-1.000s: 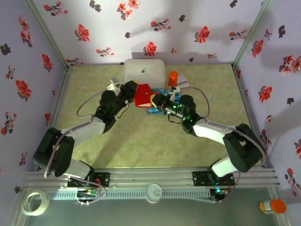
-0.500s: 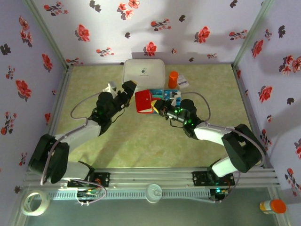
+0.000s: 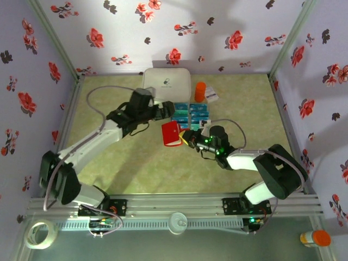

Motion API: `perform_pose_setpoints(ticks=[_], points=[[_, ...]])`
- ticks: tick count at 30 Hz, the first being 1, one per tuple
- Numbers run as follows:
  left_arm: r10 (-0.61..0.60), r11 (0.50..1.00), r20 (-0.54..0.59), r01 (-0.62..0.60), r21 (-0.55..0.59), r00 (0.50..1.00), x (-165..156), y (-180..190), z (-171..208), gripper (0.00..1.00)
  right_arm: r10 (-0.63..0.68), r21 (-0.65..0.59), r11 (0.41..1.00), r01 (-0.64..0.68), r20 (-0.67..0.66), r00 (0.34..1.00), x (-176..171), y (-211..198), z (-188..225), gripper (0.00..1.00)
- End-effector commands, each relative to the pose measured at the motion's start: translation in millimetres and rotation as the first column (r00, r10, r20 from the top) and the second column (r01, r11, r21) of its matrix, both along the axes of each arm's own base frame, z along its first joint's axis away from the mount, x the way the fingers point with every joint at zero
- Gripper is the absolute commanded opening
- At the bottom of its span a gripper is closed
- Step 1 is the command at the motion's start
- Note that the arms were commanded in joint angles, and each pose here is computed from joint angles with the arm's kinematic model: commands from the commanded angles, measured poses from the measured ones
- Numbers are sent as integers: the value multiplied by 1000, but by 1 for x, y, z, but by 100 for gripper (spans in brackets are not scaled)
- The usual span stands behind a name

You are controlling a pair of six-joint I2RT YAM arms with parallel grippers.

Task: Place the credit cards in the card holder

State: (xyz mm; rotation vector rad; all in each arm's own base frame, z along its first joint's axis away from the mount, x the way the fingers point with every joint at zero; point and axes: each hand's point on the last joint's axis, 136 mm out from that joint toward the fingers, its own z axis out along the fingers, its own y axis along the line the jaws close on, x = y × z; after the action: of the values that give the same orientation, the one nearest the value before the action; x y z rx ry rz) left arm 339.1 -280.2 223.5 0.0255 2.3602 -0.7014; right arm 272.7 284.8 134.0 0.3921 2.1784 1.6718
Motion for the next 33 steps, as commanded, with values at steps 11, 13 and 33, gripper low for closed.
perform_pose_setpoints(ticks=[11,13,33], points=[[-139,778,-152,203,595,979,-24,-20,-68,100,-6,-57,998,9,54,999,-3,-1,-5,0],[-129,778,-146,191,598,981,-24,-17,-71,100,-8,-61,998,11,49,999,-4,-2,-7,0],[-64,765,-130,132,631,989,-30,20,-85,100,-32,-93,995,33,15,999,-3,-8,-24,0]])
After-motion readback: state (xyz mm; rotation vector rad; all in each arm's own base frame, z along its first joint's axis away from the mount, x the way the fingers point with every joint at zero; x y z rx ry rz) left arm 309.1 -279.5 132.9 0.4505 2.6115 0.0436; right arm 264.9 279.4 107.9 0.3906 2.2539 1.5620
